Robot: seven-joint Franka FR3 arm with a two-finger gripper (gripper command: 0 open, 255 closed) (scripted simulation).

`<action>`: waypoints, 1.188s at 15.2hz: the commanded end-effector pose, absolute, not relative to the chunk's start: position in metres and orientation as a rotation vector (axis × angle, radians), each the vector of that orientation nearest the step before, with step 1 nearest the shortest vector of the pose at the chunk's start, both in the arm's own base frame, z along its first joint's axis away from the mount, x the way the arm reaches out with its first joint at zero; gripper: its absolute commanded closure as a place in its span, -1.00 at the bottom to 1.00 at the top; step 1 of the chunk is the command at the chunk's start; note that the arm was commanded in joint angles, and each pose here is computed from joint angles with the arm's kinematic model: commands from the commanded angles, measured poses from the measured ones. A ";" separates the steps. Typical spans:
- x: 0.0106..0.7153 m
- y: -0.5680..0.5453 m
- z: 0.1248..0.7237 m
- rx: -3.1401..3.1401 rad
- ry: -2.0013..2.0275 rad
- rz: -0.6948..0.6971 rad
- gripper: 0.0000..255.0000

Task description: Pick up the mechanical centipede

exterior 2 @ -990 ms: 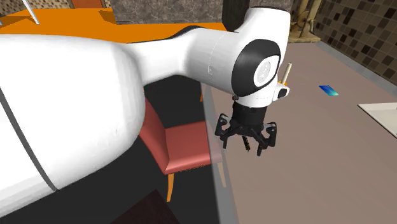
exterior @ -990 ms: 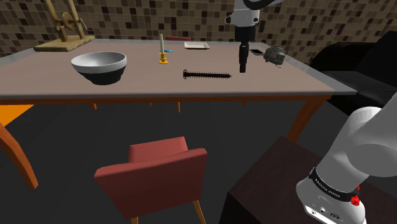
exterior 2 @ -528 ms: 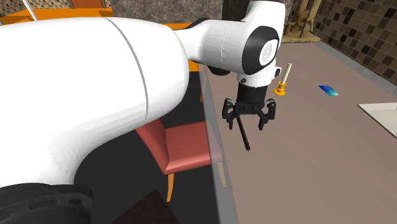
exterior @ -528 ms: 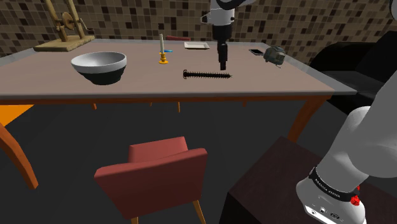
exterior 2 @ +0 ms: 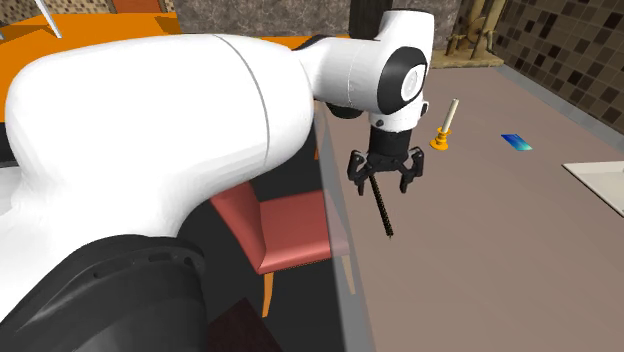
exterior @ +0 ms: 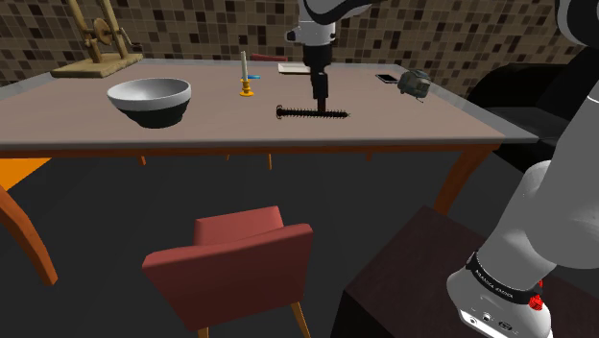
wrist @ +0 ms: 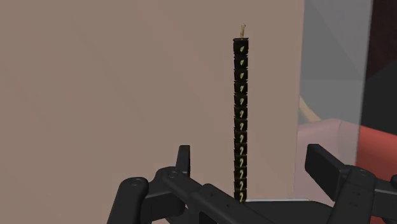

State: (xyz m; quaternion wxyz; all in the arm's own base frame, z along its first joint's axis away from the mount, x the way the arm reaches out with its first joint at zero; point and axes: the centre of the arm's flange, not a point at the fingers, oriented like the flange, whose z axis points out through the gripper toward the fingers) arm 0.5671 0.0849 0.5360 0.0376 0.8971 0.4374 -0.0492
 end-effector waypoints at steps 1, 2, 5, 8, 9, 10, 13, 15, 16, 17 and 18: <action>0.568 0.085 0.525 2.752 1.343 -0.150 -1.00; 0.568 0.085 0.517 2.752 1.343 -0.150 -1.00; 0.568 0.085 0.517 2.752 1.343 -0.150 1.00; 0.567 0.085 0.517 2.752 1.343 -0.150 1.00; 0.567 0.085 0.517 2.752 1.343 -0.150 1.00; 0.567 0.085 0.517 2.752 1.343 -0.150 1.00; 0.567 0.085 0.517 2.752 1.343 -0.150 1.00; 0.568 0.085 0.522 2.752 1.343 -0.150 1.00; 0.568 0.085 0.527 2.752 1.343 -0.150 1.00; 0.568 0.085 0.533 2.752 1.343 -0.150 1.00; 0.568 0.085 0.538 2.752 1.343 -0.150 1.00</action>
